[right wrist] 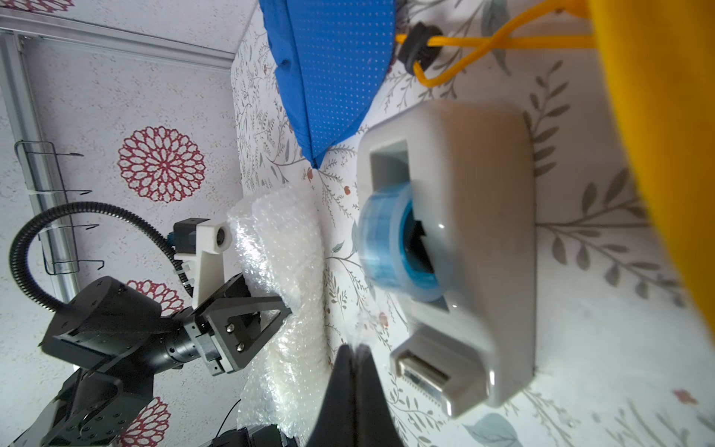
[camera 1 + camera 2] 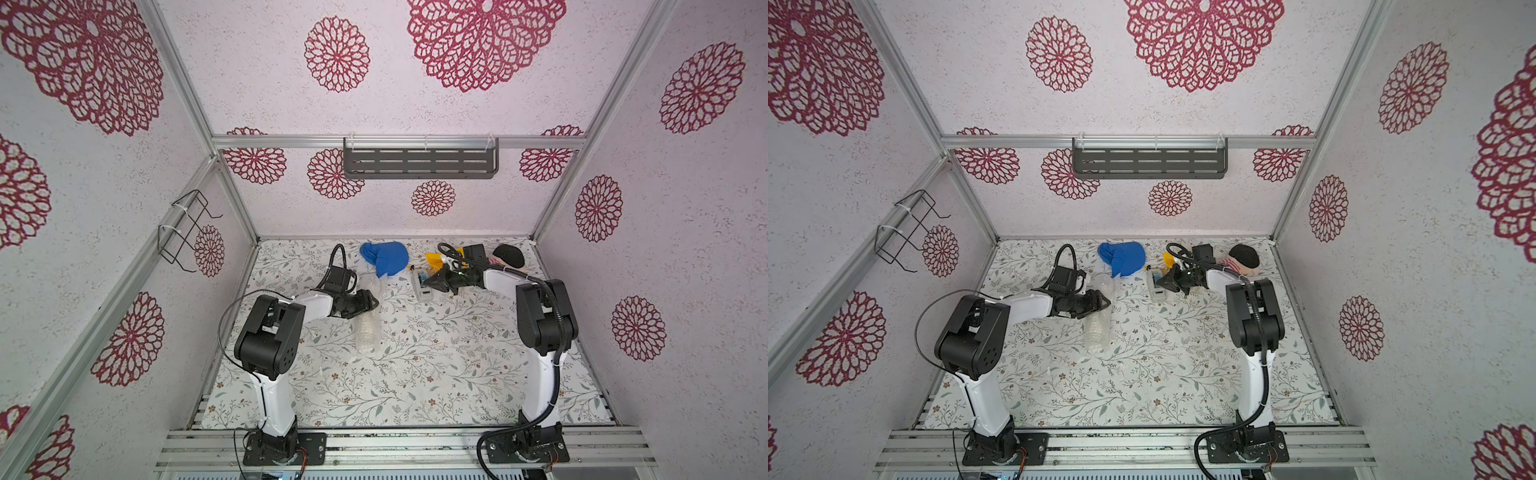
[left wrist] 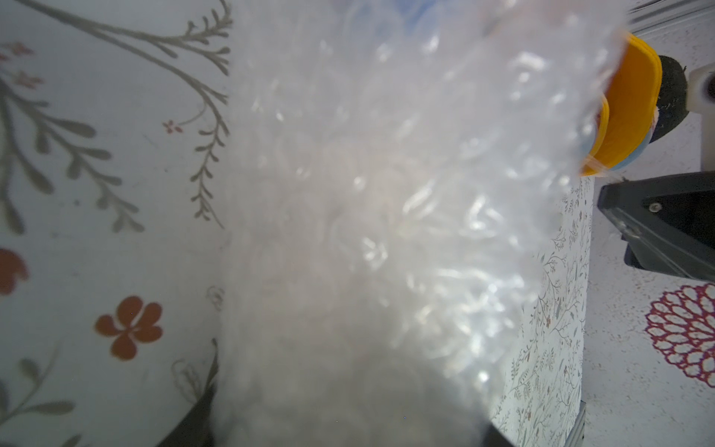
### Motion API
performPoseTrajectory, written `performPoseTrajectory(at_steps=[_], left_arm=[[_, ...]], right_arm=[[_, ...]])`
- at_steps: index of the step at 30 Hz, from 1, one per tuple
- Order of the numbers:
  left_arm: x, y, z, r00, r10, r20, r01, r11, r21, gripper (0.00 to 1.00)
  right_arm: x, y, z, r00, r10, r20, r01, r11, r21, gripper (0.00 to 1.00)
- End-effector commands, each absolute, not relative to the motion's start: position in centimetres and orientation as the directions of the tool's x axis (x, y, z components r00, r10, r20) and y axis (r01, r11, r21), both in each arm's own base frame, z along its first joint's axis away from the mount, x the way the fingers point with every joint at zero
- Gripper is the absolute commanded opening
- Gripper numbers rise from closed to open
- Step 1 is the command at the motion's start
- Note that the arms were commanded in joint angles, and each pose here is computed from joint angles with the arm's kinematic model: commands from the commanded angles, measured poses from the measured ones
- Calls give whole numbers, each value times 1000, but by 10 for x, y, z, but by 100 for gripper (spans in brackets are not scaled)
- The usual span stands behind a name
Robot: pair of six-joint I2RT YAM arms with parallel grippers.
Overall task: Wrap vases in bubble wrap
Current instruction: Tear off the tape using the Tape Cutter.
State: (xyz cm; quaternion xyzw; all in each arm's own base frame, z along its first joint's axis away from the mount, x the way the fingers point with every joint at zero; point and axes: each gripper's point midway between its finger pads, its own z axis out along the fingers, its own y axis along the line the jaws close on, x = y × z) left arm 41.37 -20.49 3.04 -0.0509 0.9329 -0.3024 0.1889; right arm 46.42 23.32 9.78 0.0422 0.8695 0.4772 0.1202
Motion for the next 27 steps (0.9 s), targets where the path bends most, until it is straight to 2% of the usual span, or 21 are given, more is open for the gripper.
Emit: performPoseTrajectory(at_steps=[1,27], left_arm=[[415,-210,29,-928,-181,-325,46,811,-583,8],[416,-210,29,-929,-180,-324,45,812,-582,8]], right_arm=[[460,233,143,-957,174,-233,-119,496,860,0],[409,220,132,-965,159,-210,-97,529,843,0]])
